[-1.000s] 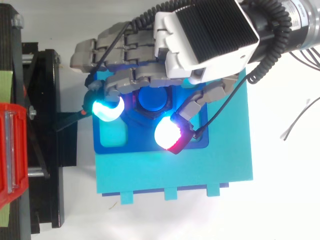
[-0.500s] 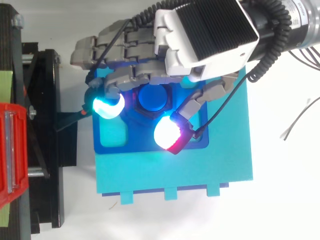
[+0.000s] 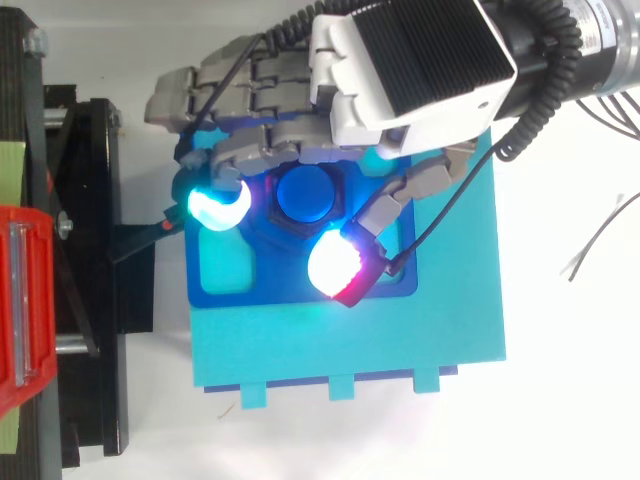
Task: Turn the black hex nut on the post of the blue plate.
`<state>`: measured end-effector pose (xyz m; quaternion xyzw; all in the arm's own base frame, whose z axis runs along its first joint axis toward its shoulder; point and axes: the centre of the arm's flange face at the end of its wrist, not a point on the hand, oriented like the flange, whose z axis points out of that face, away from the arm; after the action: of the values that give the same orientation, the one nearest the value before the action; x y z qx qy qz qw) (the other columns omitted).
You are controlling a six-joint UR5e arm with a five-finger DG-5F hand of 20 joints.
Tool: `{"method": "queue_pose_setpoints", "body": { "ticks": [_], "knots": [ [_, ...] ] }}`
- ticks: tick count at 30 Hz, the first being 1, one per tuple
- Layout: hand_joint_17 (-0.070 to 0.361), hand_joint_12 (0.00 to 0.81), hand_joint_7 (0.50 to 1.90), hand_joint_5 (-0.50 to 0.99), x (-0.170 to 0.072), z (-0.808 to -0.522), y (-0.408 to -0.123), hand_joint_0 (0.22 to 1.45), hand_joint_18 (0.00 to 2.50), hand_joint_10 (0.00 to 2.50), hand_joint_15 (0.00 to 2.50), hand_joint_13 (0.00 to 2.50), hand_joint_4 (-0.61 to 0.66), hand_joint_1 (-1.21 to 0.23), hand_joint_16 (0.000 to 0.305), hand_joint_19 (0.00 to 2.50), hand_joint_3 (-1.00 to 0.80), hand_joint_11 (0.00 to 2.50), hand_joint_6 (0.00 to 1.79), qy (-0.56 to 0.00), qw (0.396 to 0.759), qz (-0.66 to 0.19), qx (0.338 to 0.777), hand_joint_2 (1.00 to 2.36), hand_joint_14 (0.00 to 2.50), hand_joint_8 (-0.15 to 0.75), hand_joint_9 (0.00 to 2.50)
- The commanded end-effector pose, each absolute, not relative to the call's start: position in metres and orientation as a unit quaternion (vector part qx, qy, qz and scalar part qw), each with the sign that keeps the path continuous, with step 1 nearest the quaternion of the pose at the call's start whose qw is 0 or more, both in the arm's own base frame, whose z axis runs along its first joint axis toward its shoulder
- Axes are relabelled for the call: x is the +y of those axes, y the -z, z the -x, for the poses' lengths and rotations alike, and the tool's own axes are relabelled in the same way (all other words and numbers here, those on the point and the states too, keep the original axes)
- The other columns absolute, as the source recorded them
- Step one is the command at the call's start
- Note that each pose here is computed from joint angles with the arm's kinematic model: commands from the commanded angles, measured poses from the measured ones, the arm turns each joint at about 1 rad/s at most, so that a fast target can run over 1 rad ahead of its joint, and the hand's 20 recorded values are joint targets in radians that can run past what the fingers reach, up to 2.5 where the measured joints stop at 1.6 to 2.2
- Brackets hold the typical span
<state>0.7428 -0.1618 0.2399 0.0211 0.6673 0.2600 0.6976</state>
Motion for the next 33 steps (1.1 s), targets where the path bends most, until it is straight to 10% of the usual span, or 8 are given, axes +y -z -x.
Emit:
{"method": "queue_pose_setpoints", "body": {
  "ticks": [1, 33],
  "knots": [
    [0.13, 0.404, 0.97, -0.24, -0.1621, -0.7424, -0.2383, 0.43, 0.3, 0.0, 0.11, 0.22, 0.31, -0.8, 0.058, 0.35, -0.5, 0.02, 0.5, -0.258, 0.697, -0.02, 0.669, 1.0, 0.0, 0.266, 0.16],
    [0.114, 0.368, 1.01, -0.24, -0.1683, -0.736, -0.2308, 0.52, 0.28, 0.0, 0.11, 0.21, 0.28, -0.83, 0.051, 0.36, -0.5, 0.01, 0.5, -0.252, 0.687, -0.025, 0.681, 1.0, 0.0, 0.238, 0.14]
  ]
}}
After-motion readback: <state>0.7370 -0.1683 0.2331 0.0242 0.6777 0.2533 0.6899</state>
